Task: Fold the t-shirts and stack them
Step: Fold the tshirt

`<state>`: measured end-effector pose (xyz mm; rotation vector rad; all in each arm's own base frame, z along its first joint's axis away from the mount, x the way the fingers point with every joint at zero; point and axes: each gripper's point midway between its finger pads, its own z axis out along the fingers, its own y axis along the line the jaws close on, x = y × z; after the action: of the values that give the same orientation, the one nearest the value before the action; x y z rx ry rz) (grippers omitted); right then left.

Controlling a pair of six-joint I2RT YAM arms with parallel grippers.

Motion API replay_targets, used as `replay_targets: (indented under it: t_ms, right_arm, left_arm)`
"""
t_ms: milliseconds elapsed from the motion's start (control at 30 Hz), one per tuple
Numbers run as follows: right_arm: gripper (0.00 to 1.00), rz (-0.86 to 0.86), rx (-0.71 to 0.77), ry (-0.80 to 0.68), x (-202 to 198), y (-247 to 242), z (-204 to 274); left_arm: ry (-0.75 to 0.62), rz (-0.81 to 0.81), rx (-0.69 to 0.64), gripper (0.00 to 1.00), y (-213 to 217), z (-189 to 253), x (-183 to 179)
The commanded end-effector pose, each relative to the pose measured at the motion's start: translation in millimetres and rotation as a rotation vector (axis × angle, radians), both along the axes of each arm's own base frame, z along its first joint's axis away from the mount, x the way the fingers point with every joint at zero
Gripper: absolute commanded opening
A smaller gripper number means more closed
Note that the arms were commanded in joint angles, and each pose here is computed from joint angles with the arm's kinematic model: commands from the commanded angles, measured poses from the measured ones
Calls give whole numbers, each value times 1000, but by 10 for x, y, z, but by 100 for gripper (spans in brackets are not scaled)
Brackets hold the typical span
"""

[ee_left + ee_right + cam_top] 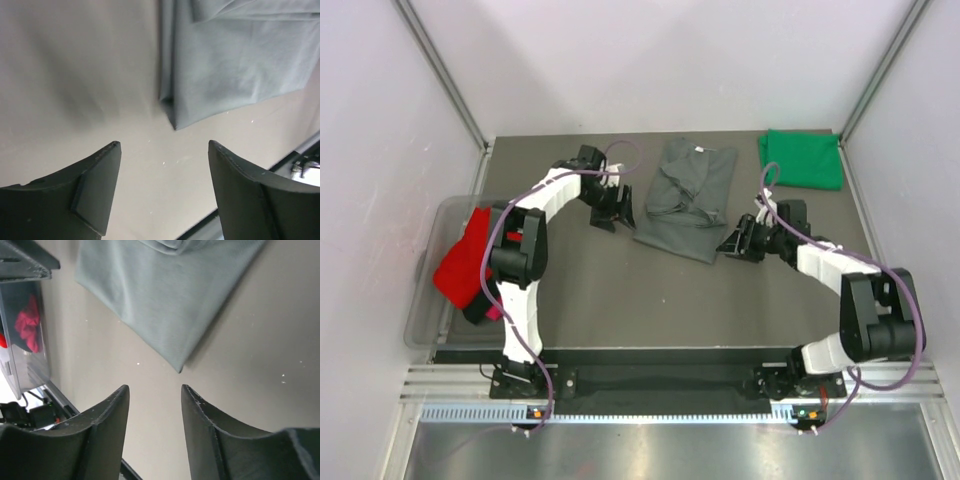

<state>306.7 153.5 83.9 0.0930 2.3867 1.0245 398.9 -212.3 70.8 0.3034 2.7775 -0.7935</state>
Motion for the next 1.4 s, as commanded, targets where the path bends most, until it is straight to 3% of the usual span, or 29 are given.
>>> replay_targets:
  t_ms: [0, 500, 1367]
  right_arm:
    - [45, -20, 53, -8, 147, 71, 58]
    - [45, 13, 48, 110, 99, 255, -353]
    - [42, 1, 9, 172, 192, 309, -649]
  left_arm:
    - [26, 3, -94, 74, -98, 91, -58]
    - [195, 2, -180, 65, -246, -281, -232]
    - [245, 2, -189, 46, -305, -539, -139]
